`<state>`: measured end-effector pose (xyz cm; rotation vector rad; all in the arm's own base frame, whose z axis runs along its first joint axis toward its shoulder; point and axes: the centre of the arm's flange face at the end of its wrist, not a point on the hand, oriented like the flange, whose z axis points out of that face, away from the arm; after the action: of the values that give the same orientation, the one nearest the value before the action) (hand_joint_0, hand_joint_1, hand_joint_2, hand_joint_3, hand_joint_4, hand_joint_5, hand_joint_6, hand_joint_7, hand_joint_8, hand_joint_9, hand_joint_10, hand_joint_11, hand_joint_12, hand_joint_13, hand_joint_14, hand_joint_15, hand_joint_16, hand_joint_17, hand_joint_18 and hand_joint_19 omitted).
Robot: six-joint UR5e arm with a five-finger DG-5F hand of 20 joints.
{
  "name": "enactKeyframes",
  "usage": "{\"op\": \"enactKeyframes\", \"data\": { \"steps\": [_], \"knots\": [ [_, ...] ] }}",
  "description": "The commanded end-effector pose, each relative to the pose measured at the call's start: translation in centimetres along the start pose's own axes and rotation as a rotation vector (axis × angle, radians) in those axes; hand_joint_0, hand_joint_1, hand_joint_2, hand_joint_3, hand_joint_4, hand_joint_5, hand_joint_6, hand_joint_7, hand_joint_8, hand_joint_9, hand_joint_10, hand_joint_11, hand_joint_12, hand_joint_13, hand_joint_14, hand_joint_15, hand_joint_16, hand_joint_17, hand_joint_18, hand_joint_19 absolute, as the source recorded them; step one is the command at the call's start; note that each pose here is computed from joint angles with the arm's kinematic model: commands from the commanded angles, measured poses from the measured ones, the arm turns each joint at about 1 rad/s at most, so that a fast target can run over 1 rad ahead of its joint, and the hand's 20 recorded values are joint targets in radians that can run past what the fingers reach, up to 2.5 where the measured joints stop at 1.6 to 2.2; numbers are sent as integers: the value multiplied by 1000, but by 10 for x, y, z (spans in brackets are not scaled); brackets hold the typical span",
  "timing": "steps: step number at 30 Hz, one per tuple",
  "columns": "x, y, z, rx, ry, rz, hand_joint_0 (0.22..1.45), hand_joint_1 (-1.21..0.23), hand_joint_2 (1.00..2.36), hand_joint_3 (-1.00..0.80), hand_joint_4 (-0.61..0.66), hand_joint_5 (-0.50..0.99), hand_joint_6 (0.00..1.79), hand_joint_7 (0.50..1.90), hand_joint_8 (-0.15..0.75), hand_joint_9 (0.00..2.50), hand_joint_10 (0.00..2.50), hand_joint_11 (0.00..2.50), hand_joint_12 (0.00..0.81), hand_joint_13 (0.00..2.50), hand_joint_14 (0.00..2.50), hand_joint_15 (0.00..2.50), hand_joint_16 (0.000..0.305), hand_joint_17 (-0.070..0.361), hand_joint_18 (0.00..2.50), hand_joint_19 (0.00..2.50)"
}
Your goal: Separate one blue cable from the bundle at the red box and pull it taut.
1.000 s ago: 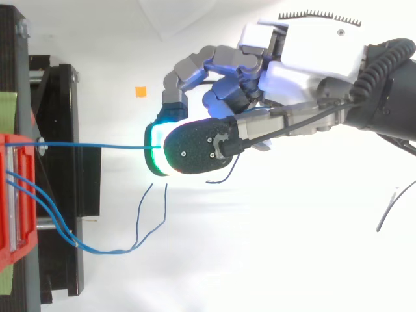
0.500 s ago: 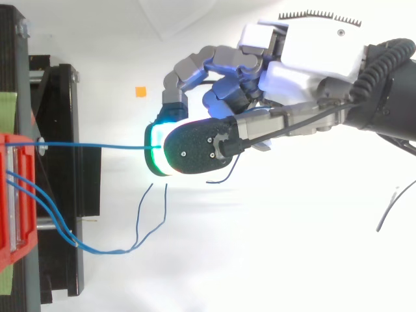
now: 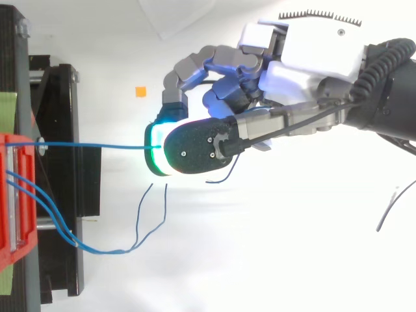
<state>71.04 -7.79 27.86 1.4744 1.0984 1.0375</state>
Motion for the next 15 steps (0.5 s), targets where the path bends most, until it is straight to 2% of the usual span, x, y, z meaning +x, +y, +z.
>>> {"op": "enactKeyframes", "data": {
  "steps": [1,15],
  "knots": [
    [0,-1,0,1,0,0,714,-726,1021,-53,118,-248,938,964,299,774,2142,1332,362,680,2478,1431,30,67,1239,2037],
    [0,1,0,-2,0,1,714,-726,1021,-52,118,-247,937,969,299,777,2140,1338,363,684,2473,1437,29,66,1238,2041]
  ]
}}
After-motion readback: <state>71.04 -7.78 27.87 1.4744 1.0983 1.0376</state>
